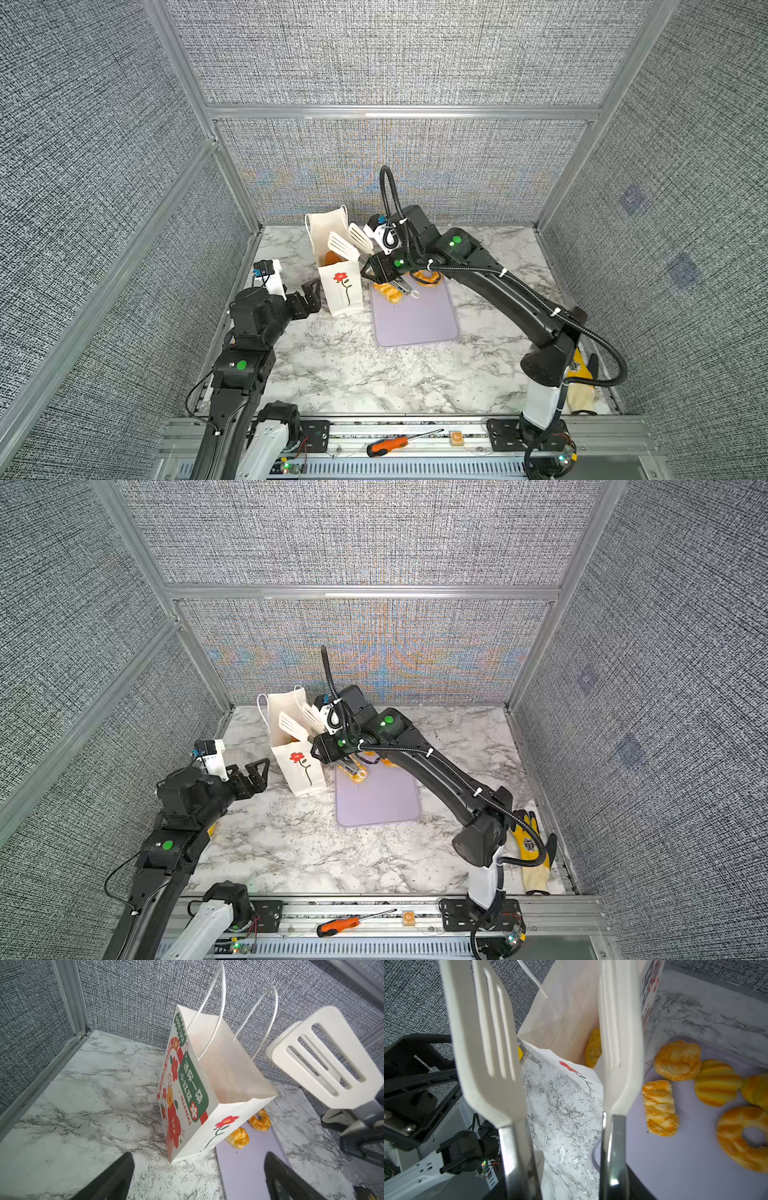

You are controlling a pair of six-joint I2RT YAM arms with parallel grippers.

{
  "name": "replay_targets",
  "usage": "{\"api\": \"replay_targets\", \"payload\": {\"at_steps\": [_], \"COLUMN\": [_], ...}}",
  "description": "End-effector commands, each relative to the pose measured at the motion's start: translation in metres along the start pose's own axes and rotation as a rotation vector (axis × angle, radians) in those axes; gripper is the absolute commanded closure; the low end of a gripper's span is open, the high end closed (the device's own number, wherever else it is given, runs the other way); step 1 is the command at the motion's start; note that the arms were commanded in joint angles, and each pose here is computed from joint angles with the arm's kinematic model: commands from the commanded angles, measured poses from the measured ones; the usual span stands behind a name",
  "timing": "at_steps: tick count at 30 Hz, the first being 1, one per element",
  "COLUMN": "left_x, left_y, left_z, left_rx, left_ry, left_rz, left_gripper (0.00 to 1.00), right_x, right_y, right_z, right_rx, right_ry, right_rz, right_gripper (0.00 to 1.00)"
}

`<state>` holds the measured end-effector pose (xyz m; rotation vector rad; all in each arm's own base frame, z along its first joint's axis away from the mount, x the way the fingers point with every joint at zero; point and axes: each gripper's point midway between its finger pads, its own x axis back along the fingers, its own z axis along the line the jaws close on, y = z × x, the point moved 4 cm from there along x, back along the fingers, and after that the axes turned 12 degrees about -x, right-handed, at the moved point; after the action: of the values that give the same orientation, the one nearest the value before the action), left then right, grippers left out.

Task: Pack bread into a paper bag
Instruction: Place the bread in the paper bag.

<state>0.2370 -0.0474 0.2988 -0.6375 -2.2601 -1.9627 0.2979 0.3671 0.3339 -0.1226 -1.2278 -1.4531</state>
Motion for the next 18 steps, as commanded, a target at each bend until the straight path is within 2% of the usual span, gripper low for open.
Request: {"api": "replay_targets", "payload": {"at_steps": [1,18], "left_x": [0.002,-0.001], "left_y": [0.006,0.019], "left_z": [-0.001,-0.027], "left_rx": [-0.003,-0.053], "left_ry": [0.003,-0.006], "left_rz": [-0.021,-0.05], "left_gripper": [0.01,0.03], "right_x": [0.012,0.05], "right_y": [0.001,-0.026], "right_z": [-0.002,-0.042], "right_rx": [0.034,0.015], "right_ry": [-0.03,-0.177], "right_rz": [-0.029,-0.048], "right_gripper": [0.45,0.45]}}
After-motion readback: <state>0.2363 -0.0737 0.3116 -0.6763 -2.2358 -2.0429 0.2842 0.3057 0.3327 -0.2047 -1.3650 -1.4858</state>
